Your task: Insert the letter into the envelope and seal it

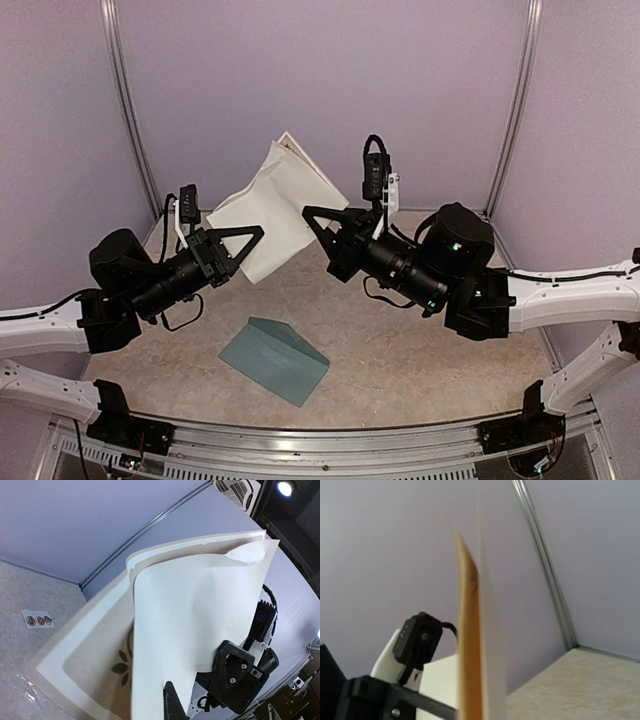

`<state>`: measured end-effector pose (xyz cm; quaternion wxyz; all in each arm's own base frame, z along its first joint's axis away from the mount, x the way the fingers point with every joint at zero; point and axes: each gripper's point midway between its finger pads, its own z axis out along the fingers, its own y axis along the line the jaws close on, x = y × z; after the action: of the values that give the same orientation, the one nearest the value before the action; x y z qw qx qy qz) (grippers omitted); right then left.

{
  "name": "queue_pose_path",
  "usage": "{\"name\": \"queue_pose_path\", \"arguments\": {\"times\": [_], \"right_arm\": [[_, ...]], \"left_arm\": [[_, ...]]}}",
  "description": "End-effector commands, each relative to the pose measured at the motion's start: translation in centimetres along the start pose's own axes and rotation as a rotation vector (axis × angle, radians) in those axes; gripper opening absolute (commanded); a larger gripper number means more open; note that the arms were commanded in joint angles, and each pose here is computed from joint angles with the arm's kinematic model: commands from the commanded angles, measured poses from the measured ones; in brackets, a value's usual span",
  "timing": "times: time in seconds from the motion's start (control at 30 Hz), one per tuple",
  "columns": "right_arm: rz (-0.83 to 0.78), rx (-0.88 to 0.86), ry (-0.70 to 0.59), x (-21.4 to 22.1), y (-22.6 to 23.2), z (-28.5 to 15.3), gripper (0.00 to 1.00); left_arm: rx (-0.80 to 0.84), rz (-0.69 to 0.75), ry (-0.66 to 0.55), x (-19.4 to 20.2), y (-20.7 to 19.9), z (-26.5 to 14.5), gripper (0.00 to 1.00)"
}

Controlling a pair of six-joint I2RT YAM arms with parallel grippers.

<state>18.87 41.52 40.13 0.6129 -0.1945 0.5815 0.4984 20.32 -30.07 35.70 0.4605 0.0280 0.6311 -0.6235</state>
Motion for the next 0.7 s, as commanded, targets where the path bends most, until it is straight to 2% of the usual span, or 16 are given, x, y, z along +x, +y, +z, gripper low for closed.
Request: {"name": "queue_pose_path", "arguments": {"times": [0.0, 0.37, 0.57, 0.67], "right_arm": [[-0.167, 0.062, 0.079, 1.9, 0.6, 1.0, 0.00], [-0.345, 0.134, 0.235, 7.0, 1.4, 2.6, 0.00], [-0.268, 0.229, 0.196, 5.1, -0.1, 1.3, 0.00], [-0.227, 0.217, 0.168, 3.6, 0.0, 0.5, 0.00]], "left_arm": [[-0.055, -0.031, -0.035, -1.2, 0.3, 0.2, 0.00], [-0.021, -0.061, -0.036, -1.2, -0.2, -0.1, 0.00], [-0.096, -0.059, -0.039, -1.0, 1.4, -0.9, 0.00], [-0.151, -0.049, -0.039, -0.9, 2.6, -1.7, 0.00]]}}
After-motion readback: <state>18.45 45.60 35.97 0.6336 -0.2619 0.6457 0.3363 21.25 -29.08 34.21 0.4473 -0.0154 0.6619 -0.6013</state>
